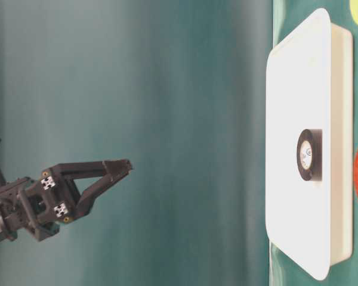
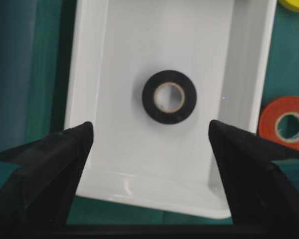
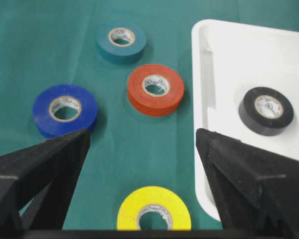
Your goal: Pick up the tape from a random location and place it into the white case.
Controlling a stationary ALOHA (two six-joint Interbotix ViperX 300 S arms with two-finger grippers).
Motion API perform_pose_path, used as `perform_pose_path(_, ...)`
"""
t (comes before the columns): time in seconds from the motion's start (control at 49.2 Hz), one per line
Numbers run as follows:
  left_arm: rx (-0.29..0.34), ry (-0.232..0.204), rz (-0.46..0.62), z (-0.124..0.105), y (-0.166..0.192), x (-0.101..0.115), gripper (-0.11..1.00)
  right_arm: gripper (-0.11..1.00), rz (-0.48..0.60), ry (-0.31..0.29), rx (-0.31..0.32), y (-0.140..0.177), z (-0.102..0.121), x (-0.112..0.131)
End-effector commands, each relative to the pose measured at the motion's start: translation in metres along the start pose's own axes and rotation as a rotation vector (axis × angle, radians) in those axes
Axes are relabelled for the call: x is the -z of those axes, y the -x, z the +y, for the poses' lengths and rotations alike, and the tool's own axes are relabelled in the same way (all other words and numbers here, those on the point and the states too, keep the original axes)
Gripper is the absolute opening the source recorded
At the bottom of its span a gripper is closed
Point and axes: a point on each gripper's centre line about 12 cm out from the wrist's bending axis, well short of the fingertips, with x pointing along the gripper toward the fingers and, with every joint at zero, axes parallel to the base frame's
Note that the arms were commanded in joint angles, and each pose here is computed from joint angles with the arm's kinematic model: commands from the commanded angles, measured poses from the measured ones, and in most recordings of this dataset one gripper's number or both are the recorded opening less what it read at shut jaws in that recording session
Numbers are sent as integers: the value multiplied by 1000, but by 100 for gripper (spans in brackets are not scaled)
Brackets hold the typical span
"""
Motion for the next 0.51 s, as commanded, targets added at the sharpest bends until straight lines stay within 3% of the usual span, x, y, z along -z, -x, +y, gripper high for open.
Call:
perform_pose_path(0.0, -8, -3, -42, 0, 18, -5, 95, 92, -29, -1, 1, 0, 0, -12)
perform_pose_path(0.285, -1, -12, -41, -5, 18, -5, 95, 92, -31, -1, 1, 0, 0, -13)
perform_pose_path(0.488, 41, -64, -36, -34, 19, -2, 95, 92, -29, -1, 1, 0, 0, -12)
